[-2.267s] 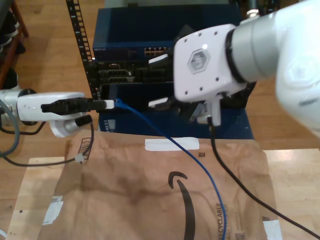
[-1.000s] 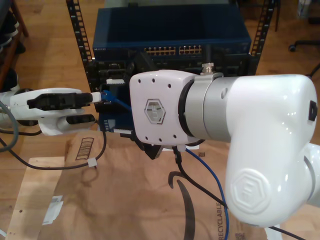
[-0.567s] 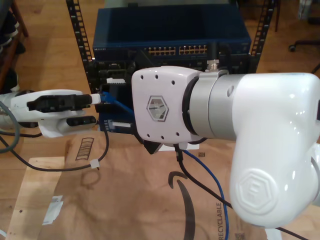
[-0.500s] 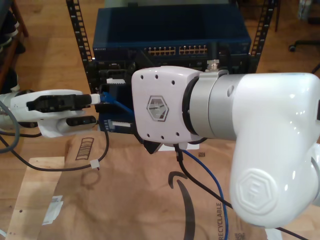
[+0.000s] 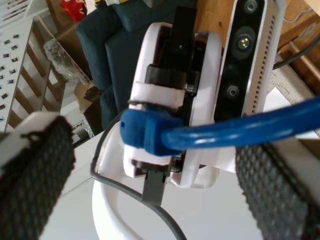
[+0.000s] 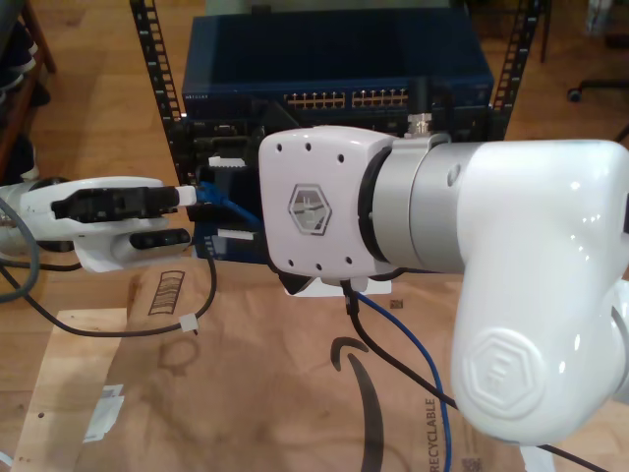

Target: Grab the cable and plug it in

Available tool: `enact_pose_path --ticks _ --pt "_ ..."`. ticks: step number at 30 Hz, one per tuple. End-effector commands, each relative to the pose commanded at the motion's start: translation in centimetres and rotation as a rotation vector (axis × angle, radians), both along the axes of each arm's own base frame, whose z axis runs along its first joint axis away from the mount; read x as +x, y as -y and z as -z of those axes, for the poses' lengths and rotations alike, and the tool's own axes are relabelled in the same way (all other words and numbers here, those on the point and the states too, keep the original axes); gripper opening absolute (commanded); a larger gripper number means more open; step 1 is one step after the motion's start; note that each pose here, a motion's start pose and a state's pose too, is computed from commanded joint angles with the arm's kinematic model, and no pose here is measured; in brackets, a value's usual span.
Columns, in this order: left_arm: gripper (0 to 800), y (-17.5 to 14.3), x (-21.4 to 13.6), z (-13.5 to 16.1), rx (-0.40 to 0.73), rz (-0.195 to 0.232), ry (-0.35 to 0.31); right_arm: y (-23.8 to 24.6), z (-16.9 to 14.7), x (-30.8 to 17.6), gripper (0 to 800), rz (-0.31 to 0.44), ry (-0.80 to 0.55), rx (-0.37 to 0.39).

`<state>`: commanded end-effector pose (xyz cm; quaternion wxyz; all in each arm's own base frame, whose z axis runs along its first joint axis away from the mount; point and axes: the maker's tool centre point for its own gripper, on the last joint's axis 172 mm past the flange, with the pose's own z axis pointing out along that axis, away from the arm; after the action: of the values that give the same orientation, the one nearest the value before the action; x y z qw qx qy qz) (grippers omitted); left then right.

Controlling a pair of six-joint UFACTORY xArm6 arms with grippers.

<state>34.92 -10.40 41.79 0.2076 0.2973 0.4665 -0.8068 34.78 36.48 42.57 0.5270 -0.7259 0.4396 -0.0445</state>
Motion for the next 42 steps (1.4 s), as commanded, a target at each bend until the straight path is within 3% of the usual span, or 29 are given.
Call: enact_pose_path --ticks 23,30,31,33,35,37,39,41,42 --pt "36 0.5 -0.2 -0.1 0.003 0.016 0.005 0.0 0.0 0.0 262 0.002 -0.003 0.003" --pt "38 0.5 -0.2 -0.1 0.004 0.016 0.007 0.0 0.2 0.1 134 0.006 -0.01 0.004" --pt "109 0.5 -0.2 -0.2 0.004 0.018 0.007 0.1 0.1 0.1 113 0.008 -0.01 0.008" --pt "513 0.4 -0.6 -0.6 -0.008 0.034 0.006 0.2 -0.2 0.3 49 0.017 -0.004 0.017" --pt "534 0.2 -1.1 -1.1 -0.019 0.06 -0.004 0.6 -0.9 0.9 24 0.041 0.029 0.033" --pt "636 0.1 -1.2 -1.2 -0.012 0.074 -0.026 0.6 -1.0 0.9 20 0.041 0.031 0.035" --pt "674 0.1 -1.1 -1.2 -0.007 0.076 -0.038 0.6 -1.0 0.9 18 0.042 0.032 0.036" --pt "798 0.2 -1.0 -1.1 -0.002 0.071 -0.035 0.6 -1.0 1.0 16 0.043 0.033 0.035" --pt "797 0.1 -0.9 -1.2 0.0 0.066 -0.027 0.6 -1.0 1.0 13 0.044 0.033 0.035"
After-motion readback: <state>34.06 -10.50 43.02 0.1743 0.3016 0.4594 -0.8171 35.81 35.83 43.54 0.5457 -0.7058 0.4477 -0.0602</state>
